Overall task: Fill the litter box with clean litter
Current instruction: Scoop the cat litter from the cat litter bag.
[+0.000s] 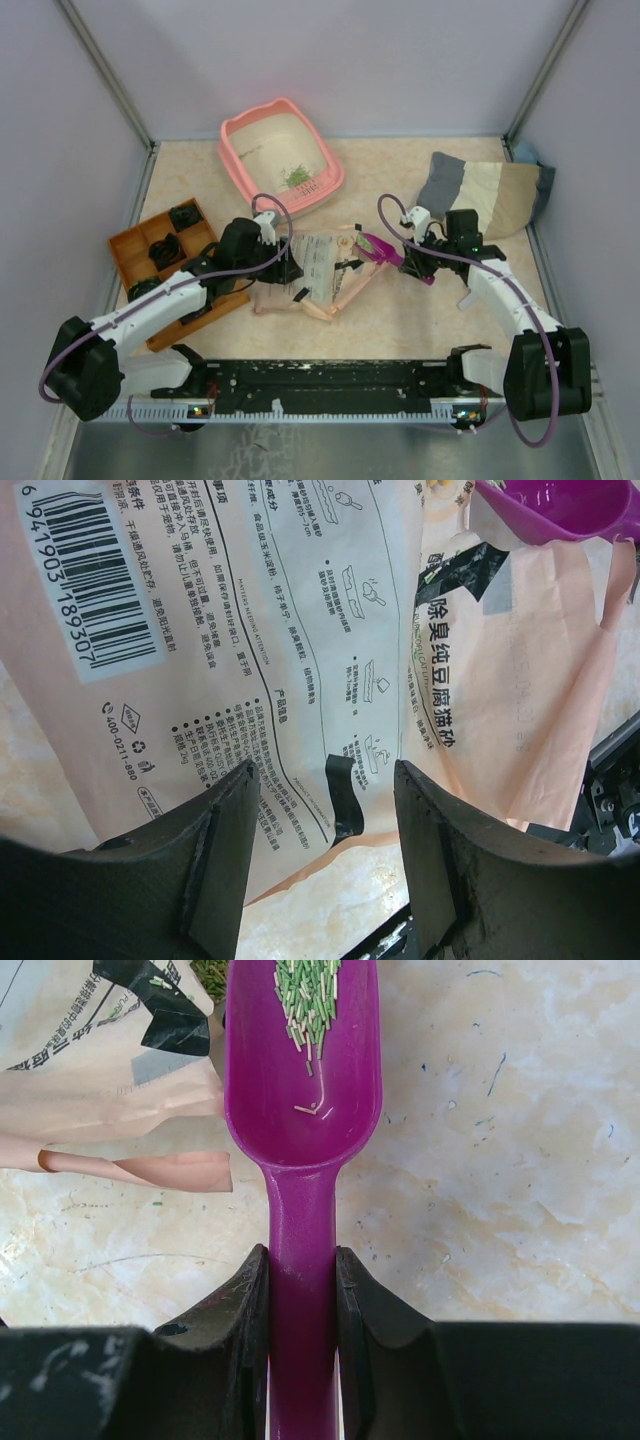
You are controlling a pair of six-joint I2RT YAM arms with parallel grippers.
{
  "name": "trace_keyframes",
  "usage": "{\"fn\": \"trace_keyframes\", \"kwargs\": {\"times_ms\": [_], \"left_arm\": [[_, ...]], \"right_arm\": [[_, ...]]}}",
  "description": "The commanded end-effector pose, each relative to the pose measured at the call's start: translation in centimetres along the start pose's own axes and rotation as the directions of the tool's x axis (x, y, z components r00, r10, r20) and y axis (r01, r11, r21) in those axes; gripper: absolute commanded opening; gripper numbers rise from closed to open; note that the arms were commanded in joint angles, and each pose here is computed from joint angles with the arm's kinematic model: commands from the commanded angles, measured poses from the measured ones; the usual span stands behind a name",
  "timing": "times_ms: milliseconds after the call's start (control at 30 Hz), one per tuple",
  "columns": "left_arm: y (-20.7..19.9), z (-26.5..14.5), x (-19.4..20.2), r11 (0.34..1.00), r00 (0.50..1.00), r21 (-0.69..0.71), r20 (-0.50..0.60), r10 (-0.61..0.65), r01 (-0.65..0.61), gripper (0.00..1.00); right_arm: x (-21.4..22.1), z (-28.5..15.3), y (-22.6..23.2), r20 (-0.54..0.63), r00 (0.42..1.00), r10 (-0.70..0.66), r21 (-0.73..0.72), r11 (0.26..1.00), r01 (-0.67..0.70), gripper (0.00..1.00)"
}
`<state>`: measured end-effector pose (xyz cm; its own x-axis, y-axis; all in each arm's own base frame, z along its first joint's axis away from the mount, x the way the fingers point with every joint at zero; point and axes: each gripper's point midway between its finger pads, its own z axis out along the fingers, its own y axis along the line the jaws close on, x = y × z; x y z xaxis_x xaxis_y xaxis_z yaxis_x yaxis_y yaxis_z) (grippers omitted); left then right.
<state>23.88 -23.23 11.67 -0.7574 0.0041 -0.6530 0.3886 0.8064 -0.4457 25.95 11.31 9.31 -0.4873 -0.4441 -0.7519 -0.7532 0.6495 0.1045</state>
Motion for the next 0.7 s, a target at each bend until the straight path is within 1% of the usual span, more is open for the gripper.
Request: {"fn": "trace_keyframes", "kwargs": {"times_ms": [0,133,667], "left_arm": [[-0.66,-0.7,-1.79,1.0,0.999,0.014,0.041,0.019,-0.02,0.62],[-0.73,-0.76,-1.87,1.0,0.999,0.015,0.041,0.02,-0.02,0.62],[-0.84,-1.14,-1.98,0.999,0.999,0.017,0.047,0.027,-0.027,0.62]], "right_arm": [[-1.23,-0.56,0.49,0.061,0.998,-0.017,-0.02,1.0,0.019,0.0],[-0.76,-0.52,0.37,0.042,0.999,-0.008,-0.016,1.0,0.009,0.0],[-1.03,-1.21,-0.35,0.061,0.998,-0.003,0.022,1.0,0.001,0.0]]}}
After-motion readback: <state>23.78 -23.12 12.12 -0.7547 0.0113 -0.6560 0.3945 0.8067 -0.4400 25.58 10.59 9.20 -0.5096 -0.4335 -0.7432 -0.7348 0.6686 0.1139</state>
